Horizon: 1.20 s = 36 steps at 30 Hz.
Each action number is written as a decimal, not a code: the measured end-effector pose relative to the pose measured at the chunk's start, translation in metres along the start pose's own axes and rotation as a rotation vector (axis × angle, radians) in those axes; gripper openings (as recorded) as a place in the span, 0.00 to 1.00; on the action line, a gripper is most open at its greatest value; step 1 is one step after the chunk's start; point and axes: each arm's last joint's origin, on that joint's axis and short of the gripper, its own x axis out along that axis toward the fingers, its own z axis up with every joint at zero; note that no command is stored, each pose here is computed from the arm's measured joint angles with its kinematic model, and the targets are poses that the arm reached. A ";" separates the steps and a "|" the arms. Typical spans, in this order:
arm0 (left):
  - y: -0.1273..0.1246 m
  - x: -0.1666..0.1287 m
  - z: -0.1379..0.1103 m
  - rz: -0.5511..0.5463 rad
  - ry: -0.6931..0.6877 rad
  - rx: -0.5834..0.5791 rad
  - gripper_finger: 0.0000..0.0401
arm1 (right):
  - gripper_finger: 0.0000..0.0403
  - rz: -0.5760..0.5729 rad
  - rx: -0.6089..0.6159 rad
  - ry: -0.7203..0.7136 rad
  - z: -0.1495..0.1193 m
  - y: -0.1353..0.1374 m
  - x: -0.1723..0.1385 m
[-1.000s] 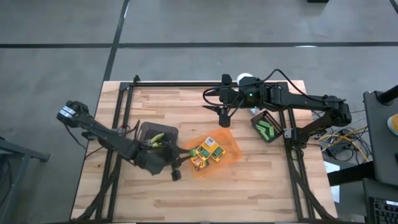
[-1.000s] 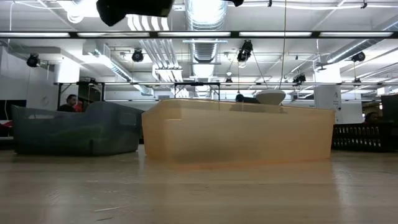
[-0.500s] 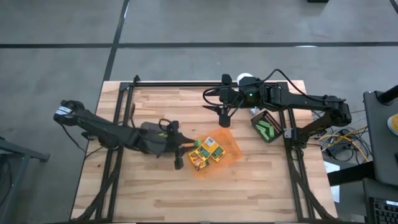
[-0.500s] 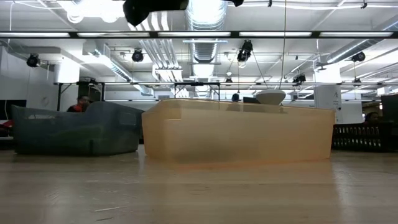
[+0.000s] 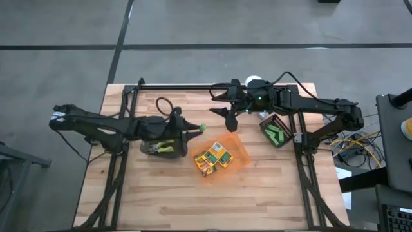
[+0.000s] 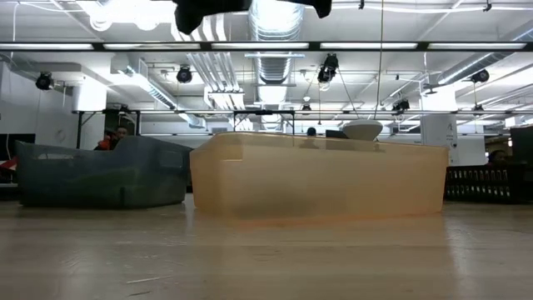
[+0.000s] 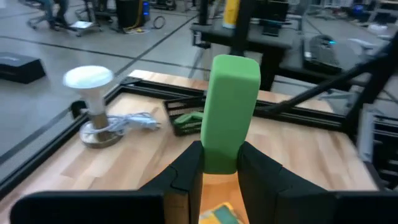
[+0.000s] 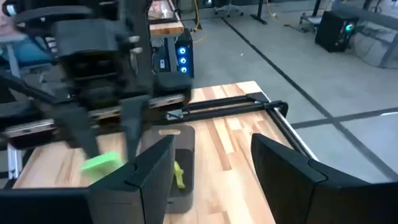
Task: Pick & Place School Supplies
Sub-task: Put the green eraser into the black basket
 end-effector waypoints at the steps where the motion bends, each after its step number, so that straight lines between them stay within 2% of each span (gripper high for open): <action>1: 0.004 0.002 0.000 0.015 0.000 -0.004 0.22 | 0.51 0.003 0.000 0.006 -0.001 0.000 0.000; 3: 0.011 0.006 0.000 0.046 0.003 -0.015 0.22 | 0.51 0.026 -0.023 0.022 -0.002 0.001 0.000; 6: 0.022 0.011 -0.001 0.074 0.013 -0.024 0.22 | 0.51 0.115 -0.135 0.054 -0.005 0.003 0.000; 9: 0.031 0.014 0.000 0.020 0.026 -0.032 0.22 | 0.51 0.271 -0.243 0.077 -0.009 0.007 -0.001; 11: 0.035 0.015 0.001 -0.018 0.034 -0.025 0.22 | 0.51 0.335 -0.294 0.083 -0.011 0.009 -0.002; 13: 0.039 0.015 0.002 -0.039 0.037 -0.017 0.22 | 0.51 0.339 -0.310 0.086 -0.012 0.009 -0.002; 19: 0.043 0.015 0.003 -0.106 0.038 -0.001 0.22 | 0.51 0.245 -0.300 0.096 -0.012 0.006 -0.001; 27: 0.041 0.015 0.011 -0.124 -0.037 0.036 0.22 | 0.51 0.243 -0.260 0.124 -0.018 0.006 0.008; 36: 0.041 0.015 0.011 -0.141 -0.034 0.038 0.22 | 0.51 0.242 -0.233 0.120 -0.026 0.006 0.031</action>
